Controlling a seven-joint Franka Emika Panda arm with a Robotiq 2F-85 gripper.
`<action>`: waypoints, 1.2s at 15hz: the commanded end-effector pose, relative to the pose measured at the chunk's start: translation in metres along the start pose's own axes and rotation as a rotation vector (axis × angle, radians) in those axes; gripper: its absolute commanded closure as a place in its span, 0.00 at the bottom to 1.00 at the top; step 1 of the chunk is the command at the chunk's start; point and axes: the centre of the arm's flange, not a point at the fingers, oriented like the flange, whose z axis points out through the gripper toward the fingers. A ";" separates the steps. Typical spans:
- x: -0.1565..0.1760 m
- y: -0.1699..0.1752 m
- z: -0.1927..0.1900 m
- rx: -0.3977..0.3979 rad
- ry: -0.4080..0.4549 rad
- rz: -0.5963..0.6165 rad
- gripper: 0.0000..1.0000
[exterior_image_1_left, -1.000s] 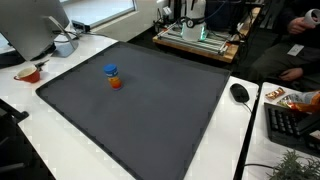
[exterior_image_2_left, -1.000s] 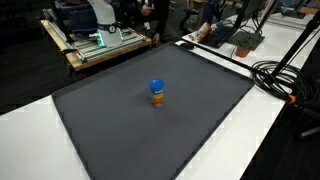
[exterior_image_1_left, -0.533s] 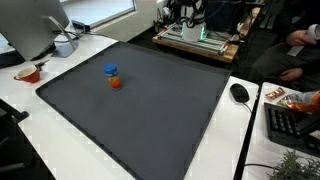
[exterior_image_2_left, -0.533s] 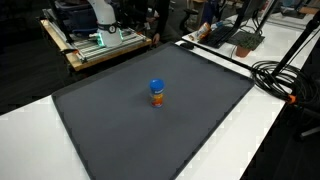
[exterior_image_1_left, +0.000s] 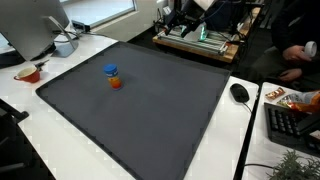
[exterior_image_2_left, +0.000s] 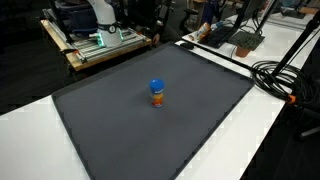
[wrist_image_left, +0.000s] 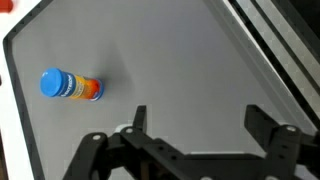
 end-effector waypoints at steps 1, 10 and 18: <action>0.045 0.011 0.018 -0.085 -0.052 -0.074 0.00; 0.102 0.064 0.068 -0.175 -0.216 -0.107 0.00; 0.093 0.059 0.073 -0.155 -0.201 -0.116 0.00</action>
